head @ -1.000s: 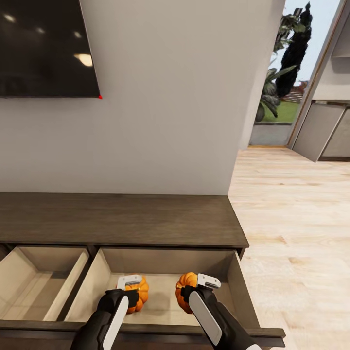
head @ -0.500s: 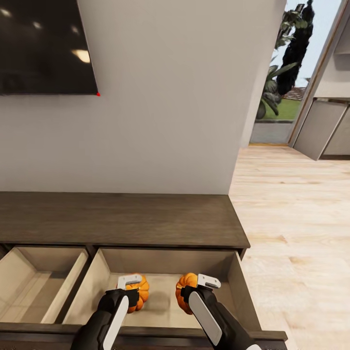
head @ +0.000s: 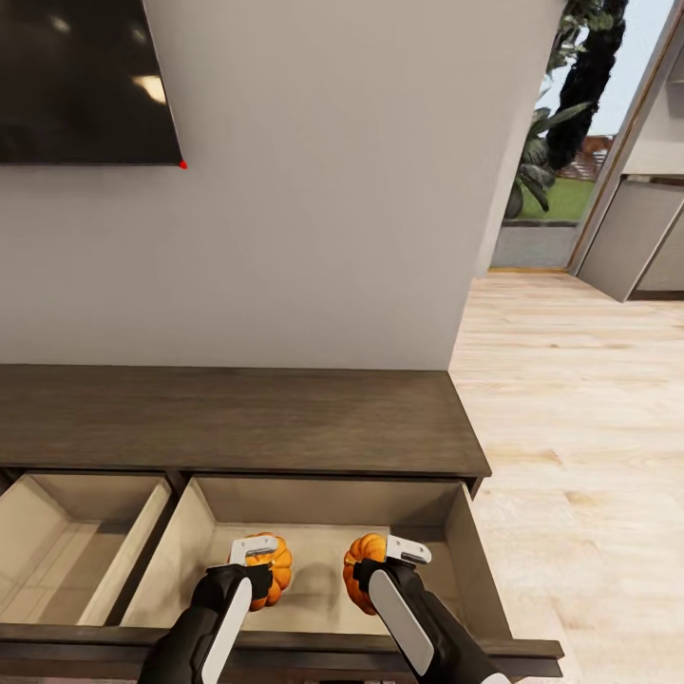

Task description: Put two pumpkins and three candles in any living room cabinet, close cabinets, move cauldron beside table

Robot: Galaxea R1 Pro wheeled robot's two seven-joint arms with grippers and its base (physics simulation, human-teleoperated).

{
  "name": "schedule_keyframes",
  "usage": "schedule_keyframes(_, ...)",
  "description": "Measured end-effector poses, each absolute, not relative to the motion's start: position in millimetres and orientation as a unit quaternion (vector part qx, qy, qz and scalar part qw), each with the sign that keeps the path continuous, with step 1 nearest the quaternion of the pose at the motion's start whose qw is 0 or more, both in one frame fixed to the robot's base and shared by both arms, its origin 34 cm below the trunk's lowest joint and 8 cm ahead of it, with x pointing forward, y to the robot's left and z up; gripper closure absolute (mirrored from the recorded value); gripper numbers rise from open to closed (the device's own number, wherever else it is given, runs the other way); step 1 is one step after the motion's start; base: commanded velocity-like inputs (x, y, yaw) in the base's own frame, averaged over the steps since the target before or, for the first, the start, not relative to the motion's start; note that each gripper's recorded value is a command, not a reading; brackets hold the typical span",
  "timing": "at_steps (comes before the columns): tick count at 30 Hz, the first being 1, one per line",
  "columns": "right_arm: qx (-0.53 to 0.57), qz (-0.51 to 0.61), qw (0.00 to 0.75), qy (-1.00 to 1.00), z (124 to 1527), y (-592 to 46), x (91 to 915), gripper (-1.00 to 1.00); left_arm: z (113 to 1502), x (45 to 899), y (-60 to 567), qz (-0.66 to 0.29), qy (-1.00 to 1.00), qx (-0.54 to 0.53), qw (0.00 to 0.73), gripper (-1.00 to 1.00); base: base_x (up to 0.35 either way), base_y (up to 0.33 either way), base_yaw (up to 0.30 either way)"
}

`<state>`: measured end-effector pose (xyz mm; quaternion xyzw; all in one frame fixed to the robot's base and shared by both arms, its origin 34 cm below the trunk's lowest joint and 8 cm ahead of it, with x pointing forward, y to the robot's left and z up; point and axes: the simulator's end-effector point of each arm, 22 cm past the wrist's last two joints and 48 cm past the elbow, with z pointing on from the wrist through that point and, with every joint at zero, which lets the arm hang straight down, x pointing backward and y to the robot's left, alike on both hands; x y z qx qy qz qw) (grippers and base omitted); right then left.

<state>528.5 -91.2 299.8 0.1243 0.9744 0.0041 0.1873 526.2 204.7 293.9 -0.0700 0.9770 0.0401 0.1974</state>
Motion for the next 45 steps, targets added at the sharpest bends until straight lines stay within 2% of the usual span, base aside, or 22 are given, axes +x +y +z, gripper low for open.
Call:
schedule_keyframes(2, 0.124, 0.004, 0.187, 0.974, 299.8, -91.3, 528.5, 1.0, 293.6, 526.0, 205.0, 0.04, 0.977, -0.07, 0.197, 1.0, 0.0, 0.0, 0.0)
schedule_keyframes(3, 0.124, 0.004, 0.187, 0.974, 299.8, -91.3, 528.5, -1.0, 293.6, 526.0, 205.2, 0.04, 0.977, -0.07, 0.197, 1.0, 0.0, 0.0, 0.0)
schedule_keyframes(5, 0.124, 0.004, 0.187, 0.974, 299.8, -91.2, 528.5, -1.0, 293.7, 526.1, 205.7, 0.04, 0.977, -0.071, 0.197, 1.0, 0.0, 0.0, 0.0)
schedule_keyframes(6, 0.124, 0.004, 0.187, 0.974, 299.8, -91.2, 528.5, -1.0, 293.6, 526.0, 205.7, 0.04, 0.977, -0.071, 0.197, -1.0, 0.0, 0.0, 0.0)
schedule_keyframes(29, 0.127, 0.01, 0.211, 0.969, 322.4, -90.7, 539.4, -1.0, 318.3, 538.1, 206.3, 0.037, 0.972, -0.074, 0.222, -1.0, -0.002, 0.0, 0.0)
schedule_keyframes(45, 0.129, 0.015, 0.228, 0.965, 359.9, -89.9, 552.4, -1.0, 362.3, 554.1, 207.9, 0.034, 0.967, -0.074, 0.241, -1.0, -0.11, 0.0, 0.0)
